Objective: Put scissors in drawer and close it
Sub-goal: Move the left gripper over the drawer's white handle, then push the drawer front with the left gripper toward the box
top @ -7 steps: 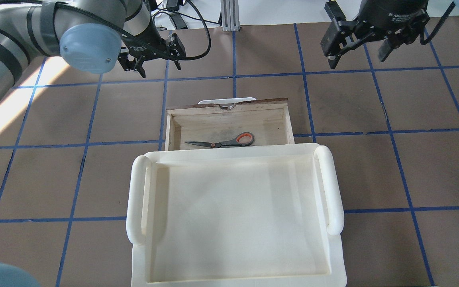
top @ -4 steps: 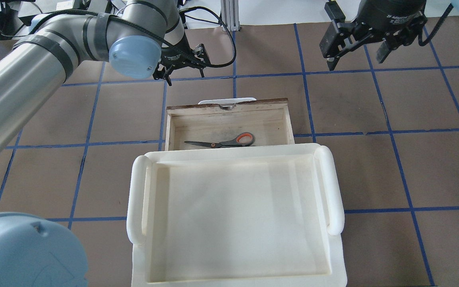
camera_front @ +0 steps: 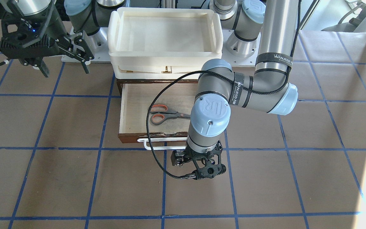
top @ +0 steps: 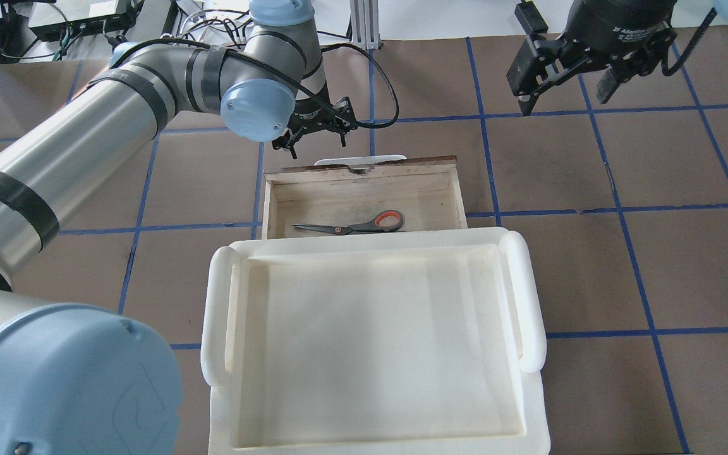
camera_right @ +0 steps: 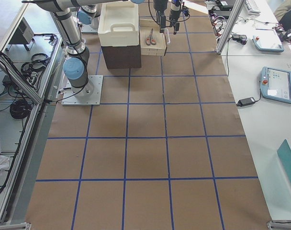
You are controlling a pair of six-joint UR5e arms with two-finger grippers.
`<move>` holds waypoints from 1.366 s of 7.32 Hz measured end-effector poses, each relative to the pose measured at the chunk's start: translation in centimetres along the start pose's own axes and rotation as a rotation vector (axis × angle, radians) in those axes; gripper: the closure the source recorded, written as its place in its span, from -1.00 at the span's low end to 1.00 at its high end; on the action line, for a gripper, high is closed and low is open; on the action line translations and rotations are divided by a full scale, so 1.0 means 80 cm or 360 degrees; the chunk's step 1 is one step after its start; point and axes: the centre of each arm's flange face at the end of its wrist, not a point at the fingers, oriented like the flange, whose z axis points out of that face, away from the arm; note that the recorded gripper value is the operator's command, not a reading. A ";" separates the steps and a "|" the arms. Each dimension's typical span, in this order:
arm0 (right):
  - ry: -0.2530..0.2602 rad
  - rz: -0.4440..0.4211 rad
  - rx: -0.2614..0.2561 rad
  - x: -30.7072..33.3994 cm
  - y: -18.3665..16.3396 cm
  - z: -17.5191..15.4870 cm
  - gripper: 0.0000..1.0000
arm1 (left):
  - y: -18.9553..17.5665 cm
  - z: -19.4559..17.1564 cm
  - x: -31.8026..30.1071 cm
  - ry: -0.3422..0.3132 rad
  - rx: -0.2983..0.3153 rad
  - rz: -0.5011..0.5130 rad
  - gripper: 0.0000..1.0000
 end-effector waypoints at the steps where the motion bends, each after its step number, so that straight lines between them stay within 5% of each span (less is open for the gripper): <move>1: -0.0001 0.0000 -0.0006 0.000 0.003 0.004 -1.00 | 0.003 0.005 0.002 -0.0014 -0.0027 0.0005 -1.00; 10: 0.0009 0.0033 -0.0047 0.005 0.008 0.026 -1.00 | 0.057 -0.038 -0.002 -0.0090 -0.0306 0.0027 -1.00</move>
